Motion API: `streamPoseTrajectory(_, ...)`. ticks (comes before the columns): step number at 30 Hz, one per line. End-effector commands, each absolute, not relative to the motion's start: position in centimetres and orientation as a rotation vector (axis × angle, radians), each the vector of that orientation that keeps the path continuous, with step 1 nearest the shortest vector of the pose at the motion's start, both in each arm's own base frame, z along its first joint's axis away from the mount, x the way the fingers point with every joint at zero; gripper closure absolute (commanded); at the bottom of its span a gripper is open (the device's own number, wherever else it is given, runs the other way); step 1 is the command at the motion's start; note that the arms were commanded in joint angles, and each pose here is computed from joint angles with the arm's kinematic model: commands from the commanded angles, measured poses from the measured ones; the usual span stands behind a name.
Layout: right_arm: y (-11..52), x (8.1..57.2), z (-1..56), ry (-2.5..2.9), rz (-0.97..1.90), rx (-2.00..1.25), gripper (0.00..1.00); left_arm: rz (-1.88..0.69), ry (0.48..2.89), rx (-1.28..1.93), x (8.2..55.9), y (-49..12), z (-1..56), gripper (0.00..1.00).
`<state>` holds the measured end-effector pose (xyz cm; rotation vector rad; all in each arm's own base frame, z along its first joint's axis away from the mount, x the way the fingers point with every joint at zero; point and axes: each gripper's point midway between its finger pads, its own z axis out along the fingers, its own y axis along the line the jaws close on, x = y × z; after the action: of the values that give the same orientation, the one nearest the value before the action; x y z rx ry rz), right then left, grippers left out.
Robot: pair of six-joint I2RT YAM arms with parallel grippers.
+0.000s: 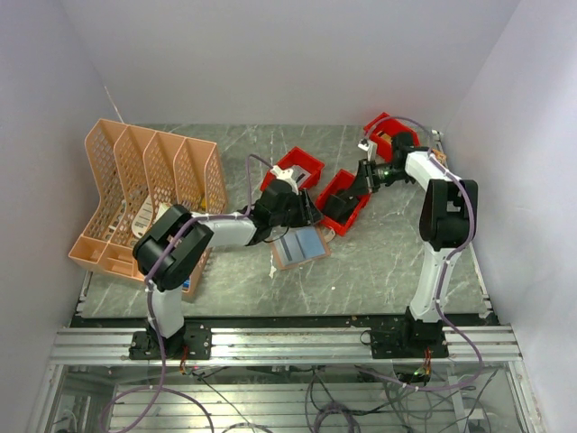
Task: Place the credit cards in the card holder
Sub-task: Pick up the credit card from the storage box.
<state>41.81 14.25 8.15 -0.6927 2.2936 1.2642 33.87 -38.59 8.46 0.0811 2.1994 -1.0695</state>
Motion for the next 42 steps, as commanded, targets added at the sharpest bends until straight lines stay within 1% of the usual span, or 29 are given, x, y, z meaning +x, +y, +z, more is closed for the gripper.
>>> streamPoseTrajectory(1, 12.4, 43.4, 11.9, 2.216, 1.108, -0.705, 1.00, -1.072, 2.111, 0.088, 34.4, -38.0, 11.4, 0.48)
streamPoseTrajectory(4, 11.7, 43.6, 12.6, 2.201, 1.059, -0.707, 1.00, -1.066, 2.093, 0.087, 34.2, -37.5, 12.1, 0.48)
streamPoseTrajectory(9, 10.6, 43.9, 15.4, 2.142, 0.984, -0.710, 1.00, -1.063, 2.038, 0.077, 33.7, -36.3, 13.8, 0.47)
streamPoseTrajectory(13, 9.3, 43.4, 18.4, 2.082, 0.956, -0.685, 1.00, -1.096, 1.909, 0.051, 32.8, -34.4, 16.9, 0.45)
streamPoseTrajectory(14, 9.2, 43.1, 19.5, 2.054, 0.969, -0.674, 1.00, -1.112, 1.862, 0.046, 32.6, -33.9, 18.0, 0.43)
streamPoseTrajectory(15, 9.3, 42.6, 20.5, 2.021, 1.009, -0.656, 1.00, -1.129, 1.815, 0.044, 32.2, -33.4, 19.2, 0.38)
streamPoseTrajectory(16, 9.5, 41.9, 21.5, 1.982, 1.067, -0.641, 1.00, -1.144, 1.771, 0.041, 31.8, -32.9, 20.3, 0.31)
streamPoseTrajectory(18, 10.2, 40.1, 23.0, 1.918, 1.210, -0.612, 1.00, -1.184, 1.682, 0.037, 30.8, -32.0, 22.6, 0.21)
streamPoseTrajectory(19, 10.6, 39.4, 24.0, 1.883, 1.267, -0.607, 1.00, -1.219, 1.626, 0.031, 30.3, -31.6, 24.2, 0.18)
streamPoseTrajectory(21, 11.4, 37.9, 25.2, 1.845, 1.401, -0.566, 1.00, -1.279, 1.578, 0.008, 29.3, -31.1, 25.6, 0.14)
streamPoseTrajectory(23, 11.9, 36.8, 25.8, 1.863, 1.543, -0.454, 1.00, -1.362, 1.542, -0.033, 28.4, -30.9, 27.3, 0.14)
streamPoseTrajectory(28, 12.5, 35.6, 27.5, 1.941, 1.773, 0.011, 1.00, -1.563, 1.461, -0.211, 27.4, -30.3, 29.7, 0.15)
streamPoseTrajectory(30, 12.8, 35.3, 26.9, 1.999, 1.872, 0.237, 1.00, -1.622, 1.436, -0.301, 27.5, -30.0, 30.2, 0.17)
streamPoseTrajectory(33, 13.0, 35.0, 26.4, 2.042, 1.937, 0.422, 1.00, -1.687, 1.444, -0.406, 27.6, -30.5, 30.5, 0.17)
streamPoseTrajectory(36, 13.6, 34.5, 26.1, 2.071, 1.966, 0.458, 1.00, -1.713, 1.451, -0.432, 27.6, -31.5, 31.0, 0.18)
streamPoseTrajectory(39, 14.1, 34.1, 26.2, 2.076, 1.984, 0.424, 1.00, -1.716, 1.487, -0.412, 27.8, -32.9, 31.0, 0.18)
streamPoseTrajectory(40, 14.2, 34.0, 26.4, 2.072, 1.985, 0.396, 1.00, -1.714, 1.498, -0.396, 28.0, -33.3, 31.0, 0.19)
streamPoseTrajectory(42, 14.6, 33.8, 27.0, 2.041, 1.947, 0.226, 1.00, -1.705, 1.516, -0.358, 28.1, -34.0, 30.7, 0.22)
